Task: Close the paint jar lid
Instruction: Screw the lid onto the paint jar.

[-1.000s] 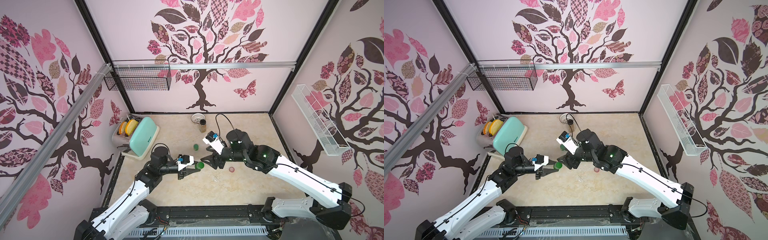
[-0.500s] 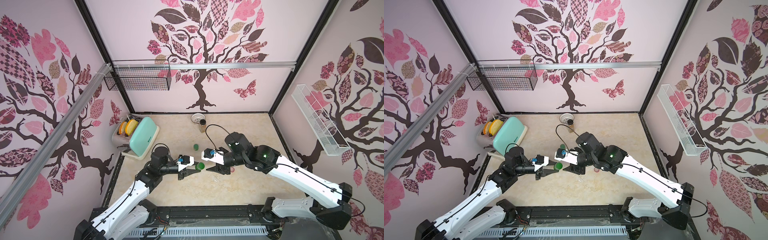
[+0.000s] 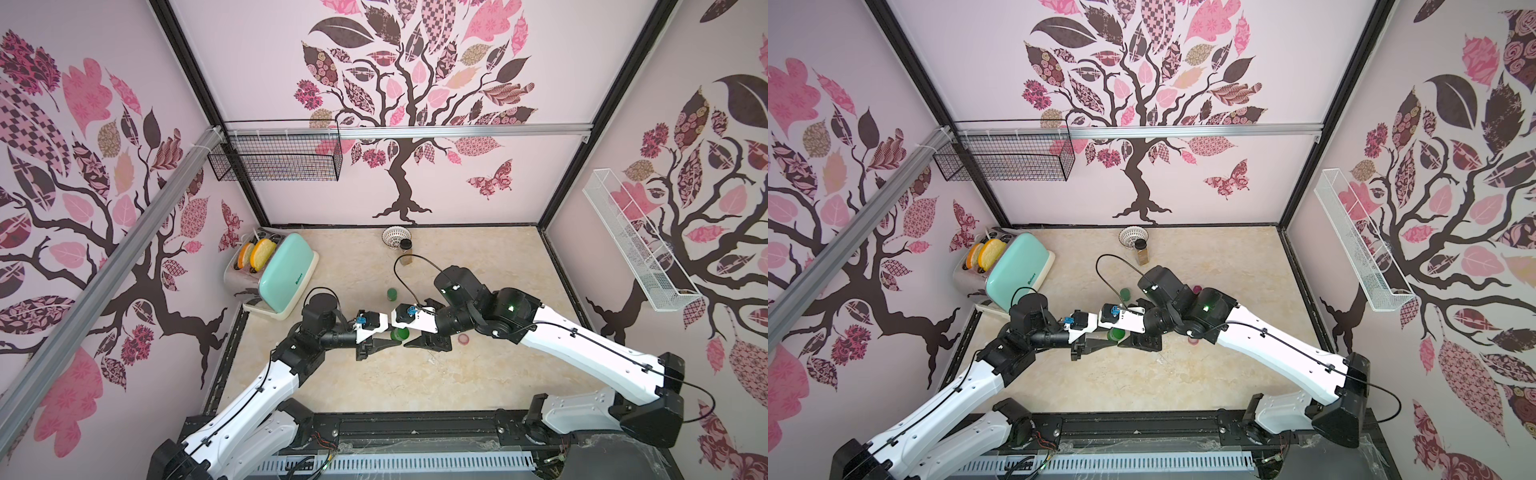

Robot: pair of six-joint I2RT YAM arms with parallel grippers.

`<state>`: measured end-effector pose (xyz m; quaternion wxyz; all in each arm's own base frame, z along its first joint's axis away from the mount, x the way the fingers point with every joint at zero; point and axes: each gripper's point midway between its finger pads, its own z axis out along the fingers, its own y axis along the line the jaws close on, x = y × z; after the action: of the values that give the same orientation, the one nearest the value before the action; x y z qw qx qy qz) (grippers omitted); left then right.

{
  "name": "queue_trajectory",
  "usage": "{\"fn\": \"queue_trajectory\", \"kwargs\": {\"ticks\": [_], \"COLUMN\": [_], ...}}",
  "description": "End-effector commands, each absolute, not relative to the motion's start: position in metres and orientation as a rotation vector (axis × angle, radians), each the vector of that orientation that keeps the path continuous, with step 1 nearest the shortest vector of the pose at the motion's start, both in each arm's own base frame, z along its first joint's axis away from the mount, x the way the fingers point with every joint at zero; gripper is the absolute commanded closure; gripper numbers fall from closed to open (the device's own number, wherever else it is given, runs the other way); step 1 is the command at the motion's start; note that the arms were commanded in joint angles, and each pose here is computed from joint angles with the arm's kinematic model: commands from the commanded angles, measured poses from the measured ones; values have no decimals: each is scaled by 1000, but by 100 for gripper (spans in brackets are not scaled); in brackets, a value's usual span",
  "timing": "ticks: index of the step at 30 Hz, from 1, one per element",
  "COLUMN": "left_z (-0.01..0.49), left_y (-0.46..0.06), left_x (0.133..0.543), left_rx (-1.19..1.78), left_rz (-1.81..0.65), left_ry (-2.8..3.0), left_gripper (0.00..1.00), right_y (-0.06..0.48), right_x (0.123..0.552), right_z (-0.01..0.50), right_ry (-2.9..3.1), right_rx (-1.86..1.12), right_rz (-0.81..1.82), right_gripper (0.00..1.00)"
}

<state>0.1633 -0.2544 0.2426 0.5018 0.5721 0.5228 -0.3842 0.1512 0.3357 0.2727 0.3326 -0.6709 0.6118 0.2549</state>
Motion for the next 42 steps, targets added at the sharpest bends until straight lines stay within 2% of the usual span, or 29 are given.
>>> {"fn": "queue_trajectory", "kwargs": {"ticks": [1,3,7,10,15,19,23,28,35,42], "left_z": [254,254,254,254,254,254,255,255,255,256], "left_y": [-256,-256,-256,-256,-256,-255,-255,-254,-254,-253], "left_x": [162,162,162,162,163,163,164,165,167,167], "left_rx": [1390,1390,1390,1391,1389,1387,1382,1378,1374,1373], "left_rz": [-921,-921,-922,-922,-916,-911,-896,-884,-873,-870], "left_ry": [1218,1217,1219,1219,1220,1220,1221,1222,1224,1221], "left_gripper": [82,82,82,82,82,82,82,83,83,83], "right_y": [344,345,346,347,349,357,371,380,395,406], "right_x": [151,153,156,157,164,171,182,192,182,170], "right_z": [292,292,291,288,285,287,290,272,254,231], "right_ry": [1550,1552,1575,1589,1661,1808,2035,2347,2608,2839], "right_rx": [-1731,-1725,-1719,-1717,-1661,-1506,-1186,-749,-276,50], "right_rz": [685,679,670,665,654,694,820,934,1121,1157], "right_gripper": [49,52,65,69,83,93,100,100,100,100]}}
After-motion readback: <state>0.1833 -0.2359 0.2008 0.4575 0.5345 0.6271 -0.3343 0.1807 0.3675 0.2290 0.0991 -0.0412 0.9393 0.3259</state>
